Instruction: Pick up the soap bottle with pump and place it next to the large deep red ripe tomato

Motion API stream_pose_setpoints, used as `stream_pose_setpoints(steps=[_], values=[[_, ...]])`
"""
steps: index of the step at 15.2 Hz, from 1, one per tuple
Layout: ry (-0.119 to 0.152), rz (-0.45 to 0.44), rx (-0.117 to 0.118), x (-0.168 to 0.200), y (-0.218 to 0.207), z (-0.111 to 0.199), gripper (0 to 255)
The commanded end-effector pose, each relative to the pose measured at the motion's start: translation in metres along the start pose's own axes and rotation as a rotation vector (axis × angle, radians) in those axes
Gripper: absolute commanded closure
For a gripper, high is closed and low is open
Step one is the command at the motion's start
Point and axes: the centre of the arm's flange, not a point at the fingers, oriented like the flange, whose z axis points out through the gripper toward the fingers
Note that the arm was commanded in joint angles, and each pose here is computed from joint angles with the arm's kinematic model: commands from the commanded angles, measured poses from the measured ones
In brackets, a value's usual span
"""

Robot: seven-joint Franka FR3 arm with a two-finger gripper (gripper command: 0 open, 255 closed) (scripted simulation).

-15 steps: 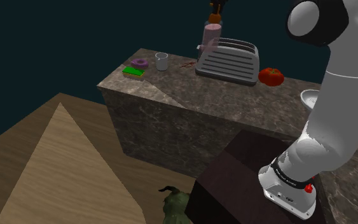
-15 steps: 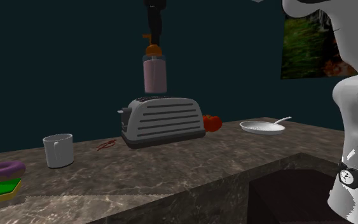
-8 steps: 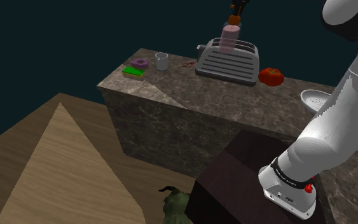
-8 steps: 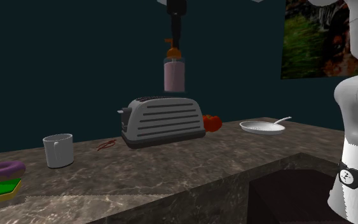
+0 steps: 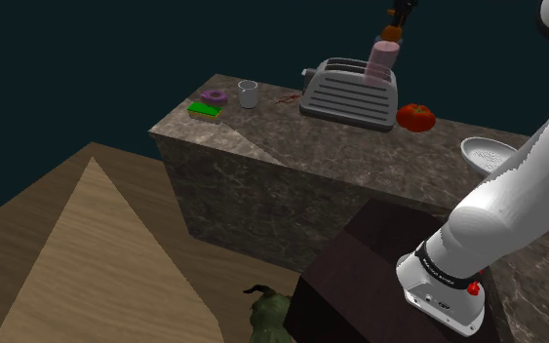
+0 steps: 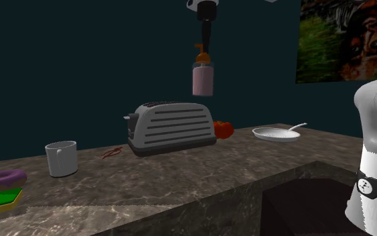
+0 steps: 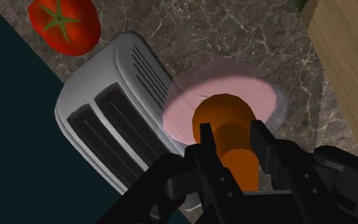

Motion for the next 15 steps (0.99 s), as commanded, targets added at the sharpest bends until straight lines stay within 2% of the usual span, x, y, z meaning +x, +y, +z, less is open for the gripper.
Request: stream_pose_setpoints(steps=[1, 15], values=[[0.000, -0.001, 0.000, -0.022, 0.021, 0.001, 255], [0.000, -0.001, 0.000, -0.162, 0.142, -0.003, 255]])
